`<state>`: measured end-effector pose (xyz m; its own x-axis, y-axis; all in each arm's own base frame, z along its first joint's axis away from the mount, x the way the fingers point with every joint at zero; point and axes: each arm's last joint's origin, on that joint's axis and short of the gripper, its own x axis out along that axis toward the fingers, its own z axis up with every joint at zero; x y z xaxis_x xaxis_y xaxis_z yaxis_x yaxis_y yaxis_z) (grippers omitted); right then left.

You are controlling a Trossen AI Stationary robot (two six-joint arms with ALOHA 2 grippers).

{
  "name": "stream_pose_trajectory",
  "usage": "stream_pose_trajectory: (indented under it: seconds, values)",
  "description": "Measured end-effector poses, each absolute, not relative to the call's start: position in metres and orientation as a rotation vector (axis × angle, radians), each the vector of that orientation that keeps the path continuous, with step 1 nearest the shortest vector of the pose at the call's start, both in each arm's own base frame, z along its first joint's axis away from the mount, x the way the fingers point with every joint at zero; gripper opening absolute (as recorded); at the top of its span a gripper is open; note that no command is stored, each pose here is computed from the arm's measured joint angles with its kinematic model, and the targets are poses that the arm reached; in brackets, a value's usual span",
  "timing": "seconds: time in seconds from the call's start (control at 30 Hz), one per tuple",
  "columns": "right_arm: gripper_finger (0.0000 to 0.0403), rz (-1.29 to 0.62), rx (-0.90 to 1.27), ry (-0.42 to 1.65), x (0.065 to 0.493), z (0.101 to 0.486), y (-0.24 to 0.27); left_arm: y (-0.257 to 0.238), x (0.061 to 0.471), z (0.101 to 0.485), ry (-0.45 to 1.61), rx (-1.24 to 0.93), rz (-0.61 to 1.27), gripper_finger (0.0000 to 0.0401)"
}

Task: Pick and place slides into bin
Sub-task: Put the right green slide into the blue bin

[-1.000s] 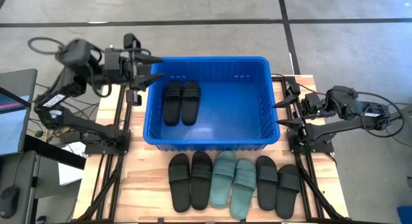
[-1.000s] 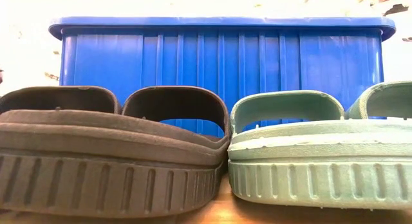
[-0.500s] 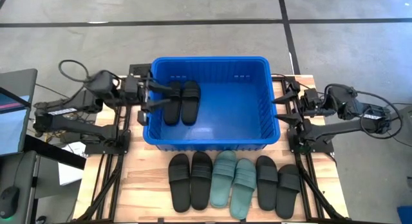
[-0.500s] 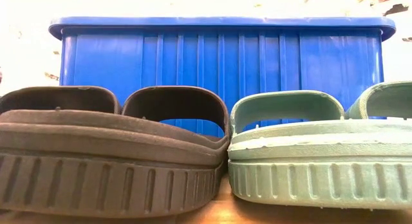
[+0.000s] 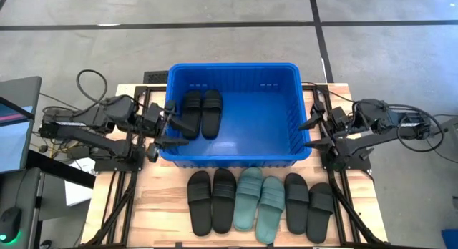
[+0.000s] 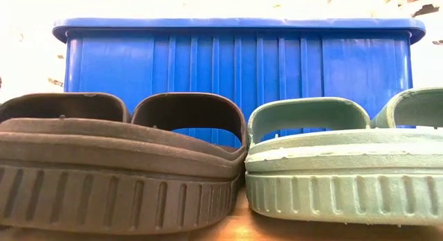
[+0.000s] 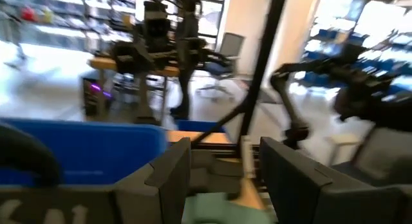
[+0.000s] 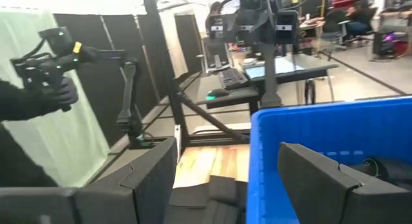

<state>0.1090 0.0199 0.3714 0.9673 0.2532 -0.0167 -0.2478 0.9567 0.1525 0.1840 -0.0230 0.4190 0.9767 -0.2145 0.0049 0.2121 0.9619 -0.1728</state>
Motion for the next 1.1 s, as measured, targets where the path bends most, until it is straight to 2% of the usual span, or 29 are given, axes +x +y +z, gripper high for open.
stream_pose_trajectory:
  seconds: [0.17, 0.47, 0.8, 0.93, 1.1]
  values:
    - [0.0255, 0.272, 0.215, 0.04, 0.109, 0.372, 0.022, -0.03, 0.183, 0.421, 0.009, -0.28, -0.267, 0.0171]
    - [0.0255, 0.337, 0.48, 0.003, 0.126, 0.38, 0.031, -0.034, 0.182, 0.421, 0.034, -0.379, -0.293, 0.0171]
    - [0.0255, 0.368, 0.637, 0.366, 0.134, 0.35, 0.05, -0.039, 0.183, 0.418, 0.075, -0.421, -0.314, 0.0171]
    - [0.0255, 0.474, 0.646, 0.423, 0.131, 0.349, 0.064, -0.051, 0.189, 0.412, 0.13, -0.471, -0.338, 0.0171]
    - [0.0255, 0.468, 0.677, 0.469, 0.123, 0.346, 0.082, -0.074, 0.205, 0.398, 0.214, -0.486, -0.348, 0.0171]
